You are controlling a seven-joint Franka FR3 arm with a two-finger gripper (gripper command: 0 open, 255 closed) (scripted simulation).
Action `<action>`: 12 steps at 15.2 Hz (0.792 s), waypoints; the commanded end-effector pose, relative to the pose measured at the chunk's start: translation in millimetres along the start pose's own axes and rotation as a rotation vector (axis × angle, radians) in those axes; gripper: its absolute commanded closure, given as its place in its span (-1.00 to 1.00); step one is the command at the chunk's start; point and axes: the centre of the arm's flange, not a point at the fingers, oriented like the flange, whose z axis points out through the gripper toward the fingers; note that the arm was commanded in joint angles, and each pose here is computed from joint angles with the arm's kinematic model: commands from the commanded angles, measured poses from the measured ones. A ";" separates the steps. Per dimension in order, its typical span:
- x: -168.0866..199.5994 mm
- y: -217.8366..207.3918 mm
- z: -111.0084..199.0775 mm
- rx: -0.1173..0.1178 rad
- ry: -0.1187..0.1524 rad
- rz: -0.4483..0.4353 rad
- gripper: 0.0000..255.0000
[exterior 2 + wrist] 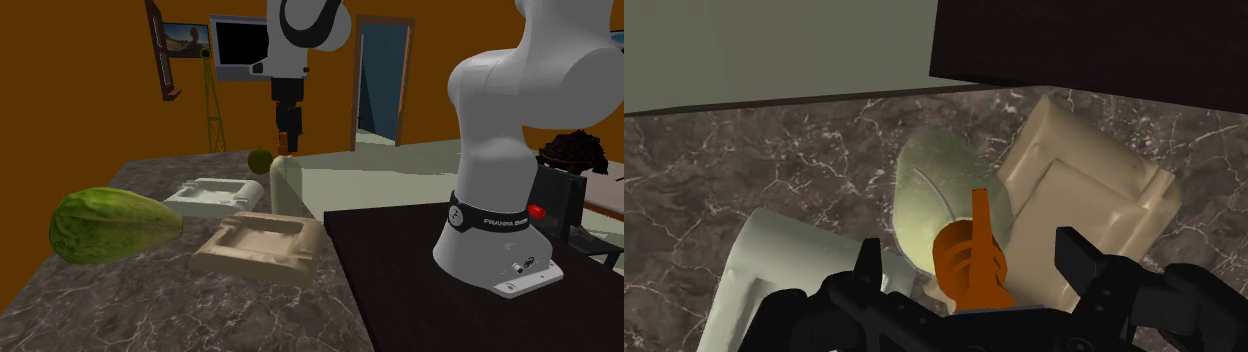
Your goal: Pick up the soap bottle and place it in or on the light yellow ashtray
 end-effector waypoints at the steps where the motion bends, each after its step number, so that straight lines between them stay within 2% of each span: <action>1: 0.0 0.0 0.3 0.000 0.000 0.000 -1.00; 3: 0.0 0.0 0.3 0.000 0.000 0.000 -1.00; 4: 0.0 0.0 0.3 0.000 0.000 0.000 1.00; 12: 0.2 0.1 0.1 0.000 0.000 0.000 1.00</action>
